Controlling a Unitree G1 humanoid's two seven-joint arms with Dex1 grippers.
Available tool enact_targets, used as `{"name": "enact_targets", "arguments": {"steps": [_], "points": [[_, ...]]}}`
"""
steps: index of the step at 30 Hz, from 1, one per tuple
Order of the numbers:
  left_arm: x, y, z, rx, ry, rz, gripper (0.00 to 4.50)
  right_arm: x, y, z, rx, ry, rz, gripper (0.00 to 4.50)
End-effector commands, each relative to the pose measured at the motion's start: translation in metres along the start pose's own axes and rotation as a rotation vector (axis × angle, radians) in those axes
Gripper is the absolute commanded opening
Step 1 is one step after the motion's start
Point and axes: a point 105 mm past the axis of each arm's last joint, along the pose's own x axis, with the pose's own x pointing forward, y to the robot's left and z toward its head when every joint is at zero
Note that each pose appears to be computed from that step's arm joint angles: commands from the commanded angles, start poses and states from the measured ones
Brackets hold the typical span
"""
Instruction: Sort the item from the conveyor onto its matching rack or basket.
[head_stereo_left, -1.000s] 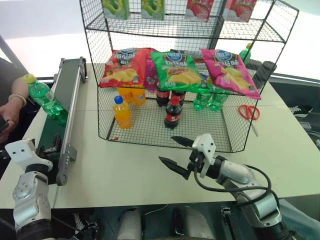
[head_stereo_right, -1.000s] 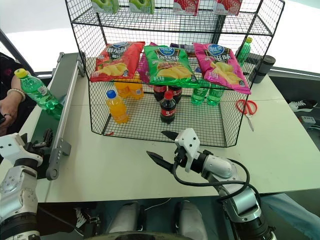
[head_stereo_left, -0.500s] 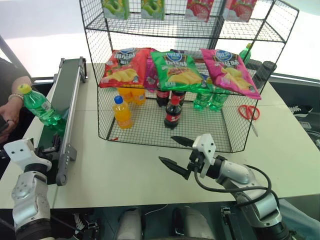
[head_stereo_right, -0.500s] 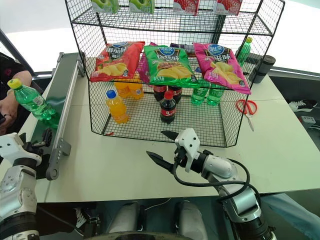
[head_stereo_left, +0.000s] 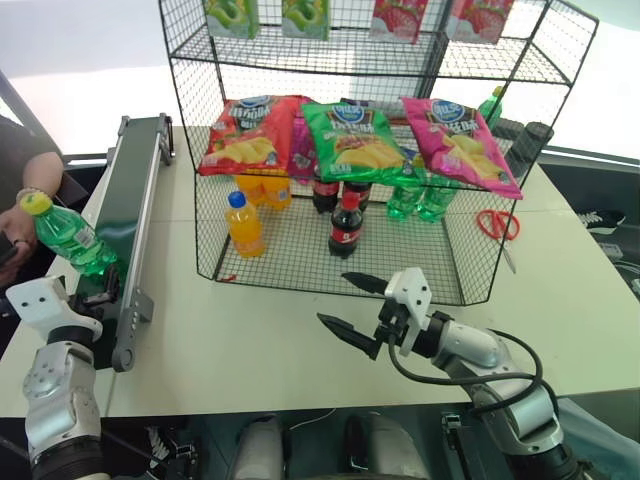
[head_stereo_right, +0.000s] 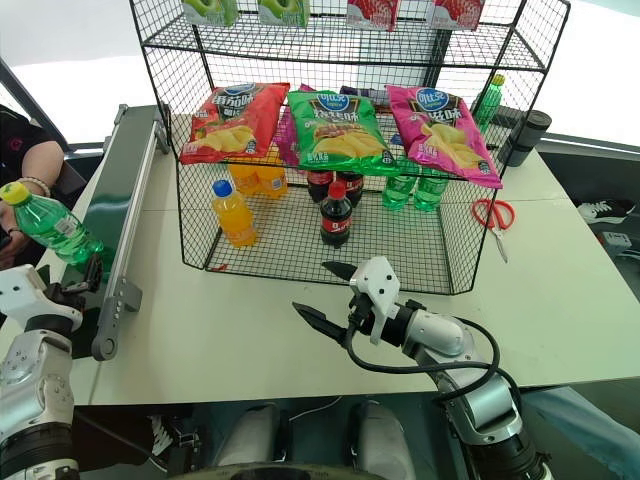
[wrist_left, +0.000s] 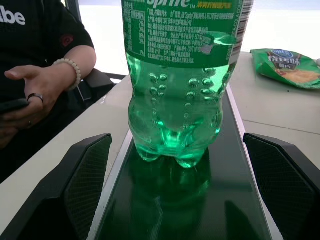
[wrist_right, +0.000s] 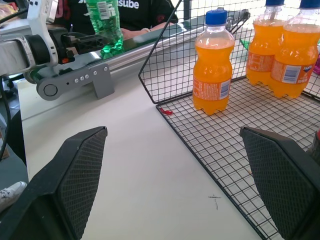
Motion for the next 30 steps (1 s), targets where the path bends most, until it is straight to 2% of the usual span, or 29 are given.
{"name": "enact_targets", "arguments": {"steps": [1,11,14,16,20,25,27,30], "points": [[0.002,0.008,0.021,0.026,-0.077,0.015,4.50,0.001,0.005,0.012,-0.021,-0.044,0.026,4.43],[0.002,0.009,0.024,0.035,-0.086,0.011,4.50,0.002,0.006,0.013,-0.019,-0.046,0.036,4.43],[0.001,0.008,0.022,0.034,-0.078,0.010,3.69,0.002,0.006,0.013,-0.018,-0.046,0.036,4.50],[0.000,0.007,0.021,0.039,-0.076,0.005,2.87,0.002,0.006,0.013,-0.017,-0.046,0.034,4.50],[-0.001,0.004,0.027,0.055,-0.101,-0.012,2.76,0.001,0.005,0.014,-0.020,-0.044,0.030,4.50],[-0.002,-0.028,0.061,0.040,-0.188,-0.183,2.76,-0.003,-0.002,0.015,-0.043,-0.040,0.002,4.50],[-0.004,-0.053,0.074,0.044,-0.205,-0.307,2.76,-0.005,-0.008,0.016,-0.056,-0.039,-0.015,4.50],[-0.013,-0.089,0.082,0.039,-0.190,-0.499,2.76,-0.009,-0.013,0.019,-0.062,-0.042,-0.020,4.50]]}}
